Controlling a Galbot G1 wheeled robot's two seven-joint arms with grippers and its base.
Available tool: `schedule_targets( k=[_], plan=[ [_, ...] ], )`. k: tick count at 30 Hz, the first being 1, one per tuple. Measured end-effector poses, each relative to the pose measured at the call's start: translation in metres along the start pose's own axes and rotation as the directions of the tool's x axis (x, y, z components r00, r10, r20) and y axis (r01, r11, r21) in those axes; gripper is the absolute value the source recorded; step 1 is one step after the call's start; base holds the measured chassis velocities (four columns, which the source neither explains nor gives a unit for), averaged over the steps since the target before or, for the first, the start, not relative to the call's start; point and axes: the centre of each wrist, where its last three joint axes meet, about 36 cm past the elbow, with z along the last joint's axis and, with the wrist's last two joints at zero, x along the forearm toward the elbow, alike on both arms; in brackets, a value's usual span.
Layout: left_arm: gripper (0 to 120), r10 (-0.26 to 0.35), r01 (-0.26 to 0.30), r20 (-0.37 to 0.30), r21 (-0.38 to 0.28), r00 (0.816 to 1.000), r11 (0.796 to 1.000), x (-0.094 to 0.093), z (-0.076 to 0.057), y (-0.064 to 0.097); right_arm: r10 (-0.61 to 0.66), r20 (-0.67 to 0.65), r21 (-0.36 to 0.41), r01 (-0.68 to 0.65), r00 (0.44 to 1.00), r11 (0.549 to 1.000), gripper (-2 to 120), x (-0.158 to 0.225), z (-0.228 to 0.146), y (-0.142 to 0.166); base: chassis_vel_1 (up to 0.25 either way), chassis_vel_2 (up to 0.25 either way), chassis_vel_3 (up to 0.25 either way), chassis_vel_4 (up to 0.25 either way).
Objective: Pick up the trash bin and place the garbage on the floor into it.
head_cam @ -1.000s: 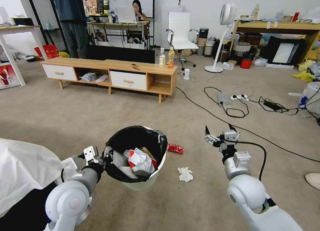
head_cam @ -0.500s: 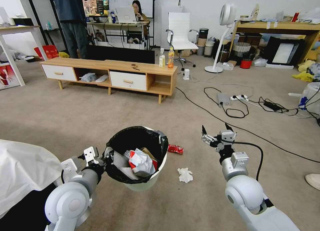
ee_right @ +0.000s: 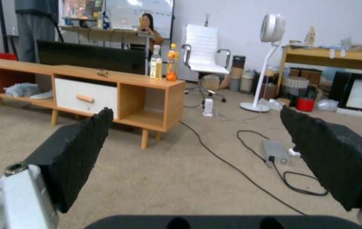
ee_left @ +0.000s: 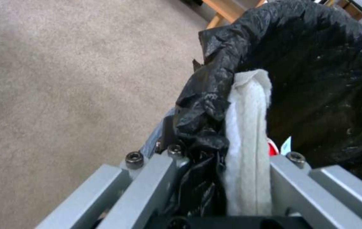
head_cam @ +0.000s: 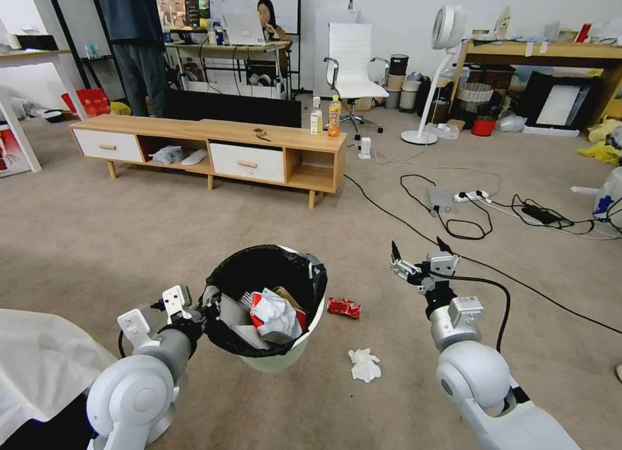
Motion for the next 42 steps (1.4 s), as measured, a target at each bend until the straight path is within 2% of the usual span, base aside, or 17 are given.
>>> schedule_targets(
  k=[37, 42],
  plan=[
    [7, 0.002, -0.002, 0.0, 0.006, 1.0, 1.0, 0.0, 0.0, -0.001, 0.01, -0.02, 0.008, -0.01, 1.0, 1.0, 100, 0.0004, -0.0011, 0.0041, 0.002, -0.003, -0.002, 0.002],
    [7, 0.002, -0.002, 0.0, 0.006, 1.0, 1.0, -0.0005, -0.0002, -0.0007, 0.009, -0.006, 0.003, -0.009, 1.0, 1.0, 100, -0.0004, 0.001, 0.0049, -0.091, 0.094, 0.091, -0.105]
  ],
)
